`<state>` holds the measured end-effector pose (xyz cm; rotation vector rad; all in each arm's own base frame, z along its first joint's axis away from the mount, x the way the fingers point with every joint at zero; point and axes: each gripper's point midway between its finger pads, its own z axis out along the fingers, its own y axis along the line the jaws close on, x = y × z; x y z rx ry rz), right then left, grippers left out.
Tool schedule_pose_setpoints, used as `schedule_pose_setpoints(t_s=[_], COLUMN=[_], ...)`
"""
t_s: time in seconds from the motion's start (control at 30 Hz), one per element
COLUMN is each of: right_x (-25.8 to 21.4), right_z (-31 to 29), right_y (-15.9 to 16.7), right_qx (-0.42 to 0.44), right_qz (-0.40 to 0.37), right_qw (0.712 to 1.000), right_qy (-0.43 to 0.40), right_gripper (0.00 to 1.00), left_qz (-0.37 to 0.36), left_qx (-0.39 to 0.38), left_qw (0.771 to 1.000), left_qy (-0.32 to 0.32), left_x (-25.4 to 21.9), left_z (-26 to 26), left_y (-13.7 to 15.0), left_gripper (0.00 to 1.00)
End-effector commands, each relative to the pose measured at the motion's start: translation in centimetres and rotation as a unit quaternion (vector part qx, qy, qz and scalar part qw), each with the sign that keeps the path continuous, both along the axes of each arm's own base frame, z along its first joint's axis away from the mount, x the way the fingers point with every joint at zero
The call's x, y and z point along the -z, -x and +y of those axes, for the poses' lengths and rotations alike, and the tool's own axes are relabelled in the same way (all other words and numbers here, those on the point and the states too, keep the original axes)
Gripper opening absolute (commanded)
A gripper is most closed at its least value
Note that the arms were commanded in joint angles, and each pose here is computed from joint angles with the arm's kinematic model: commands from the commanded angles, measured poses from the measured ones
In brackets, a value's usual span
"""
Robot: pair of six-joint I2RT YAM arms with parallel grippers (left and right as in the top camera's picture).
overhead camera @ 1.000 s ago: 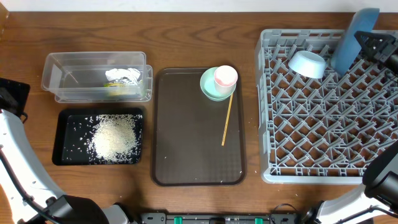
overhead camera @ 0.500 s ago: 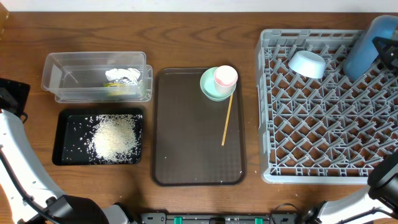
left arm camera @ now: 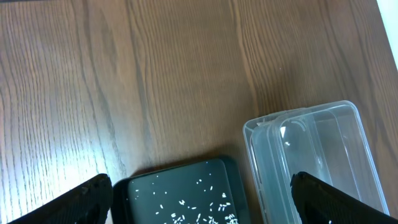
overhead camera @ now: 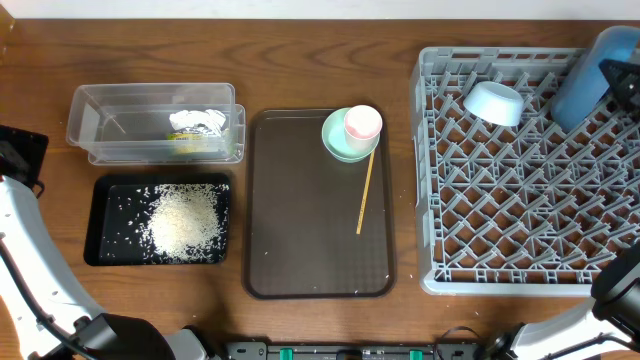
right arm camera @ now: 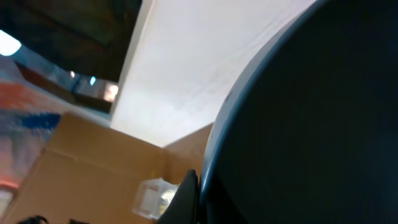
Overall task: Sort waste into correct bins and load items into the dishwasher rack
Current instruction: 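Lower the blue plate into the rack's right rear corner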
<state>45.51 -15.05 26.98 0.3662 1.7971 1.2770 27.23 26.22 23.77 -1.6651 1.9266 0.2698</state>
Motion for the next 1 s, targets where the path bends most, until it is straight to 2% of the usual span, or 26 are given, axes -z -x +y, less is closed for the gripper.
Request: schedule_pose_setpoints(t_s=[0.0,0.13,0.43,0.7,0.97], right_x=[-1.2,-2.7,-0.5,0.3,1.3], right_z=[0.7,3.0,6.3,5.0,2.3], right_y=[-0.1,-0.9,-3.0,-3.0,-2.5], right_qx=[-0.012,-0.045,-0.068,-0.053,-0.014], right_qz=[0.027,-0.01,0.002,-0.003,0.029], right_qw=[0.998,0.998,0.997,0.998,0.999], right_qy=[-0.058,-0.035,-0.034,-0.021,-0.041], right_gripper=[0.01,0.01,0.01,0.01,0.01], left_qz=[0.001,0.001,0.001,0.001,0.001], left_qx=[-0.004,-0.004,-0.004,-0.004,-0.004], left_qw=[1.0,1.0,1.0,1.0,1.0], left_qy=[0.0,0.0,0.0,0.0,0.0], left_x=[0.0,0.0,0.0,0.0,0.0], left_z=[0.2,0.2,0.2,0.2,0.2], left_y=[0.1,0.1,0.1,0.1,0.1], left_gripper=[0.94,0.94,0.94,0.94,0.94])
